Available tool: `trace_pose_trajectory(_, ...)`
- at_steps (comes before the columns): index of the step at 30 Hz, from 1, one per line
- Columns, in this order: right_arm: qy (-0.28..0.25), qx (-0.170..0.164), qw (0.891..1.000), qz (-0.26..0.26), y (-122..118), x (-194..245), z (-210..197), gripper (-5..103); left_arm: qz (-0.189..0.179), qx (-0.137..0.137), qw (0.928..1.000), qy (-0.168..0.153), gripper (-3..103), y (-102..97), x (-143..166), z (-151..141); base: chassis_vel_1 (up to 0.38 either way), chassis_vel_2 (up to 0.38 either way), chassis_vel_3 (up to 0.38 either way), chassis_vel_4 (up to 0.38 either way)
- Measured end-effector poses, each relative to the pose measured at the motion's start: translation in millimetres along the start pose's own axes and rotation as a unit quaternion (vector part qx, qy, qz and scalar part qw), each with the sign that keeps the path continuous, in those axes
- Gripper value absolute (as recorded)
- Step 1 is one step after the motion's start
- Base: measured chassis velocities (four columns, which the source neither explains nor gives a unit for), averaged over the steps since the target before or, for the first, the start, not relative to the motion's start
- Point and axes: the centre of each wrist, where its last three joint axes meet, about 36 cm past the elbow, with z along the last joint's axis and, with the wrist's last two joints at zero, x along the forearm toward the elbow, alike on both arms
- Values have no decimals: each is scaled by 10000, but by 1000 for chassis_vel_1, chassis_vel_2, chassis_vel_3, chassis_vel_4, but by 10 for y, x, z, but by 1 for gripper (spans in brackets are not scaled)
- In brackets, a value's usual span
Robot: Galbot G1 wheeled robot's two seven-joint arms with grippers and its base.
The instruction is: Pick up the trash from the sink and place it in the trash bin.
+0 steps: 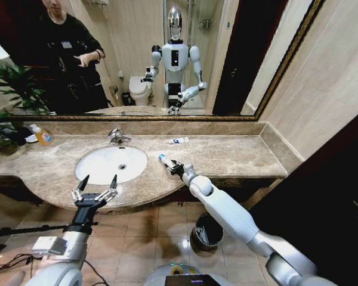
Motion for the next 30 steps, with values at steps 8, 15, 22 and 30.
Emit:
trace_pose_trajectory(8,-149,-9,9998,147,-89,256,-87,14,0,0,10000,0,100,0,0,0,0,0,0,0)
trace_pose_trajectory(15,-154,-50,9997,192,-73,336,-128,11,0,0,10000,0,100,0,0,0,0,0,0,0)
trace_pose_trajectory(22,-46,-366,9976,584,265,231,-169,37,0,0,10000,0,100,0,0,0,0,0,0,0)
trace_pose_trajectory(30,355,-888,9879,1224,685,48,-333,65,0,0,10000,0,100,0,0,0,0,0,0,0)
